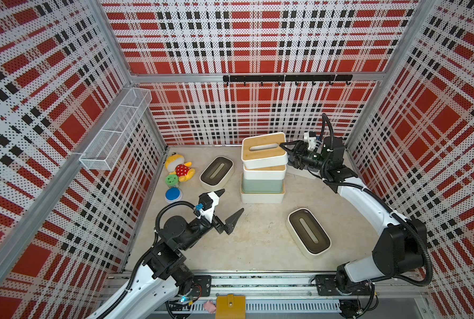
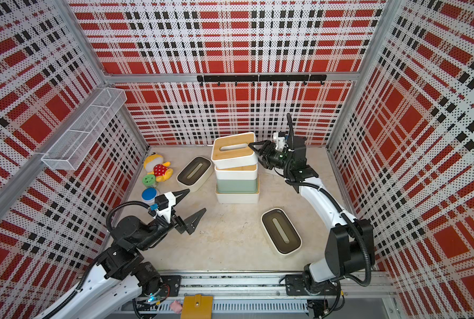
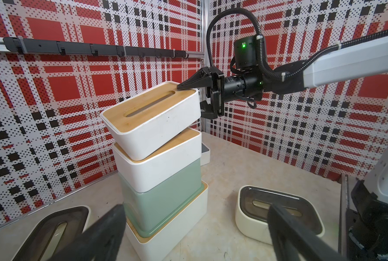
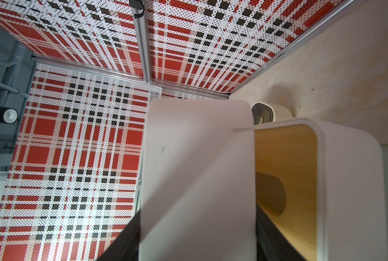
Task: Stack the tissue boxes
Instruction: Place the tissue box at the tissue box, then adjust the tissue box on the tissue box.
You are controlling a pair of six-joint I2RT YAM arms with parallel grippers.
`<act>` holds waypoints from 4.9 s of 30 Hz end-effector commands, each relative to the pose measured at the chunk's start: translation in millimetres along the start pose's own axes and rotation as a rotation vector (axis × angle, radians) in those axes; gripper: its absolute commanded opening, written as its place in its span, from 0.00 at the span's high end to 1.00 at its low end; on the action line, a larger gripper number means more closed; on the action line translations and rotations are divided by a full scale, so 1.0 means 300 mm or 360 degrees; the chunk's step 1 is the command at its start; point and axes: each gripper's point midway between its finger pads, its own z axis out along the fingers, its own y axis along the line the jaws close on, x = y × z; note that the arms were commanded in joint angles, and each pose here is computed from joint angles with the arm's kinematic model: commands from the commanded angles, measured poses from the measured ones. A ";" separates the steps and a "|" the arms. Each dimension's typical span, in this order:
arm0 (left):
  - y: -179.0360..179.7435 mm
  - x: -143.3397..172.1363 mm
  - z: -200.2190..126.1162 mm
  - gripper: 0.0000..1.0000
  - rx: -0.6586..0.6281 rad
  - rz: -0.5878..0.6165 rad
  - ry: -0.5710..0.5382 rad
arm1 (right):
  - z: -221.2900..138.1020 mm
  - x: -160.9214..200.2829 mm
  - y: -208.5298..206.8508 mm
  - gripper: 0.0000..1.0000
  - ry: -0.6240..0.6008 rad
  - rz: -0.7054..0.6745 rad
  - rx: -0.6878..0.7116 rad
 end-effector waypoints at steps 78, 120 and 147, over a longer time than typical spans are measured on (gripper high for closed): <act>0.438 -0.174 0.431 0.00 0.0204 -0.1678 0.0254 | -0.103 -0.096 0.066 0.00 -0.0013 -0.0413 0.0245; 0.490 0.100 0.643 0.01 0.0143 -0.1981 0.0442 | 0.014 -0.061 0.054 0.00 0.0125 -0.0343 0.0190; 0.491 0.073 0.634 0.01 0.0161 -0.1957 0.0423 | -0.008 -0.050 0.058 0.00 0.0100 -0.0342 0.0219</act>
